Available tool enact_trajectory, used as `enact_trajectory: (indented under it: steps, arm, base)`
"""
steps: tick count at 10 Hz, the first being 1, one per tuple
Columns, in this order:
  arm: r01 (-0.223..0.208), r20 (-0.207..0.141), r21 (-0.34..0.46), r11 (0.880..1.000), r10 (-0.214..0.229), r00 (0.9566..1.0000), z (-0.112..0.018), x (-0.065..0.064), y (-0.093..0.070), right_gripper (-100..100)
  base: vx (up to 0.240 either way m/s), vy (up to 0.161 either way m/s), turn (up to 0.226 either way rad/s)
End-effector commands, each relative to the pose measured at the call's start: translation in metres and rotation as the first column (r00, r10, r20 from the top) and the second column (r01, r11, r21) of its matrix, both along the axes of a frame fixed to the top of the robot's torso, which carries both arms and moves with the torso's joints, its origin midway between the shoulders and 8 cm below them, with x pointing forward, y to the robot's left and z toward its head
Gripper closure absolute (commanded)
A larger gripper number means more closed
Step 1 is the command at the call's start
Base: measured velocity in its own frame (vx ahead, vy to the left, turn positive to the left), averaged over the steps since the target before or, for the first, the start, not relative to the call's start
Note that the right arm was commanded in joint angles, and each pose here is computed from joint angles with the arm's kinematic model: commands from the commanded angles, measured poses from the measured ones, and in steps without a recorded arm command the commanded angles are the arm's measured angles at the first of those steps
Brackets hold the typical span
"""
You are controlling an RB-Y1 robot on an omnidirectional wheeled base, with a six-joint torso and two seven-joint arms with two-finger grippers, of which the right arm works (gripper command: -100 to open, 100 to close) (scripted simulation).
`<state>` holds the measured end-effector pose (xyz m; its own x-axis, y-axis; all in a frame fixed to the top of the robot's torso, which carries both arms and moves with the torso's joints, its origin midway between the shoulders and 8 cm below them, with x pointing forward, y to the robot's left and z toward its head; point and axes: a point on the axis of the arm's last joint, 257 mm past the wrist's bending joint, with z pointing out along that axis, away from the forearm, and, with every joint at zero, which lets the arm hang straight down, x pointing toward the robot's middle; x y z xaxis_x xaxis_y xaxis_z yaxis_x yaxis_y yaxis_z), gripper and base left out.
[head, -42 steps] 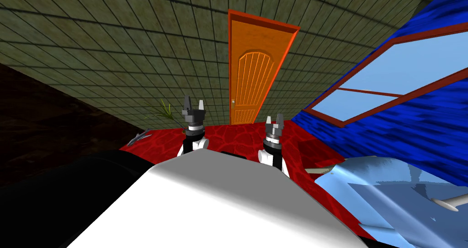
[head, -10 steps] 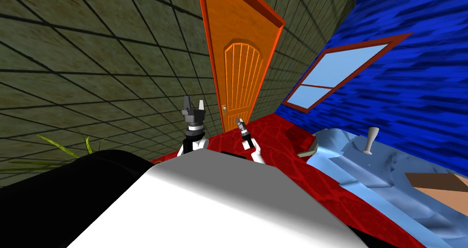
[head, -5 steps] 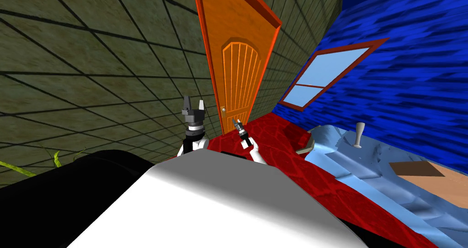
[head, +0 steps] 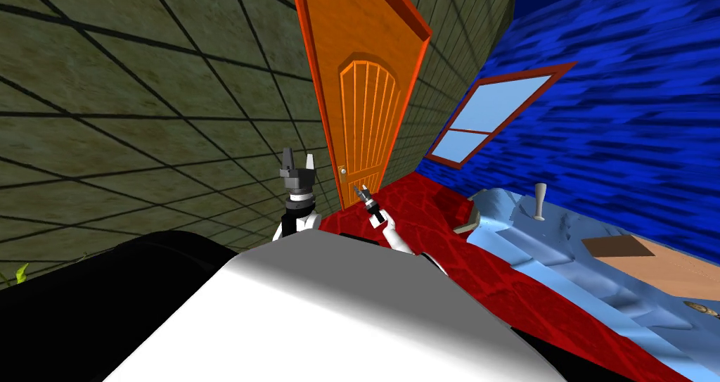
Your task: Pull the door open
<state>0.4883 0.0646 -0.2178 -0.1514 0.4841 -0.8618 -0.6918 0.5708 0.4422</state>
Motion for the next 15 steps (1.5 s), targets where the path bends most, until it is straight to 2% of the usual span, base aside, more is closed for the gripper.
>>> enact_trajectory:
  steps: [1,3,4,8,12,13,15]
  arm:
    - [-0.009,0.014,-0.05,0.999,0.01,0.9999,-0.009,0.002,0.007,-100]
    - [-0.02,0.031,-0.105,0.994,0.023,0.9993,-0.018,0.002,0.014,-100]
    - [-0.02,0.03,-0.106,0.994,0.023,0.9993,-0.019,0.002,0.014,-100]
    - [-0.036,0.061,-0.211,0.977,0.05,0.9969,-0.036,0.004,0.025,-100]
    - [-0.047,0.091,-0.305,0.951,0.078,0.9928,-0.051,0.006,0.033,-100]
    - [-0.05,0.103,-0.342,0.938,0.09,0.9906,-0.057,0.007,0.036,-100]
    - [-0.052,0.115,-0.379,0.924,0.103,0.988,-0.063,0.007,0.039,-100]
  base:
    - [0.052,0.092,-0.095]
    - [0.055,0.084,-0.098]
    - [0.048,0.058,-0.03]
    - [0.053,0.079,-0.086]
    - [0.059,0.092,-0.082]
    - [0.087,0.104,-0.1]
    - [0.072,0.096,-0.07]
